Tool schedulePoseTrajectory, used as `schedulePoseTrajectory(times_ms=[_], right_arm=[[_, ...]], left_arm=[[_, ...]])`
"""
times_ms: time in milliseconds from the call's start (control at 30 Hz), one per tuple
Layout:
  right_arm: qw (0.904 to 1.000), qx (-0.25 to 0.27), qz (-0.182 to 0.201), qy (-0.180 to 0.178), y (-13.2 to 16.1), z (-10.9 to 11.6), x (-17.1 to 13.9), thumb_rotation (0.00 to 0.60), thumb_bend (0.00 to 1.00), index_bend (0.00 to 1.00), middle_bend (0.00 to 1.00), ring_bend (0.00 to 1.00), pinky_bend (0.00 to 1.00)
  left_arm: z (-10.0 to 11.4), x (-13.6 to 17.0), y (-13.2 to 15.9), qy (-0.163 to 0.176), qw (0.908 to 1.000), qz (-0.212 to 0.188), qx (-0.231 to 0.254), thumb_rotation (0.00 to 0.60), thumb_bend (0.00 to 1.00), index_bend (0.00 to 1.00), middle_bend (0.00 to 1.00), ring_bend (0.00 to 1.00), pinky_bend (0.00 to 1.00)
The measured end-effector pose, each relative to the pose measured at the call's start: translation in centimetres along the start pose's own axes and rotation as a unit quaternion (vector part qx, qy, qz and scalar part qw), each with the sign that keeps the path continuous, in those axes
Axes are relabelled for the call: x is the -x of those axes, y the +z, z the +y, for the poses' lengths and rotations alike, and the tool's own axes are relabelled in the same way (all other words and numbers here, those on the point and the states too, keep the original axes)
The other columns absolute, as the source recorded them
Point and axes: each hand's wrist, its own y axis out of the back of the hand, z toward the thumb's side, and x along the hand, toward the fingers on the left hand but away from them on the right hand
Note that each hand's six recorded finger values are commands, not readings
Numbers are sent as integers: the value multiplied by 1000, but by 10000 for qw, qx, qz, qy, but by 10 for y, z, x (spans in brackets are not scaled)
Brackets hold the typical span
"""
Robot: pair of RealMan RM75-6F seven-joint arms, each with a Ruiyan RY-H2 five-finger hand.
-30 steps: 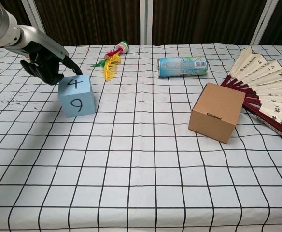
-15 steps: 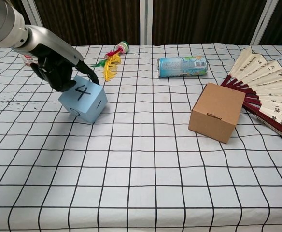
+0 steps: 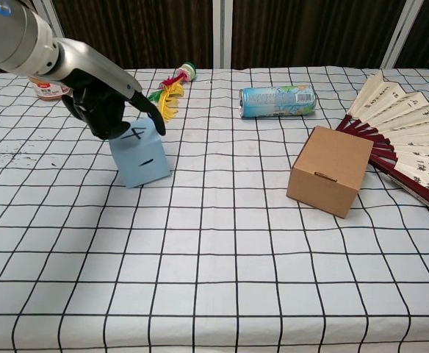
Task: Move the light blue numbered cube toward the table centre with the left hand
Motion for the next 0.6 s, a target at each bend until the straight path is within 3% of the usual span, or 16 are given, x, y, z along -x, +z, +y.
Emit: schedulePoseTrajectory(times_ms=[600], right_arm=[[10000,29,-7,21,-2,-2,1,600,176,0,0,0,0]], left_arm=[[-21,13,14,-381,9989,-138,-219,600,725,132,929,964,986]])
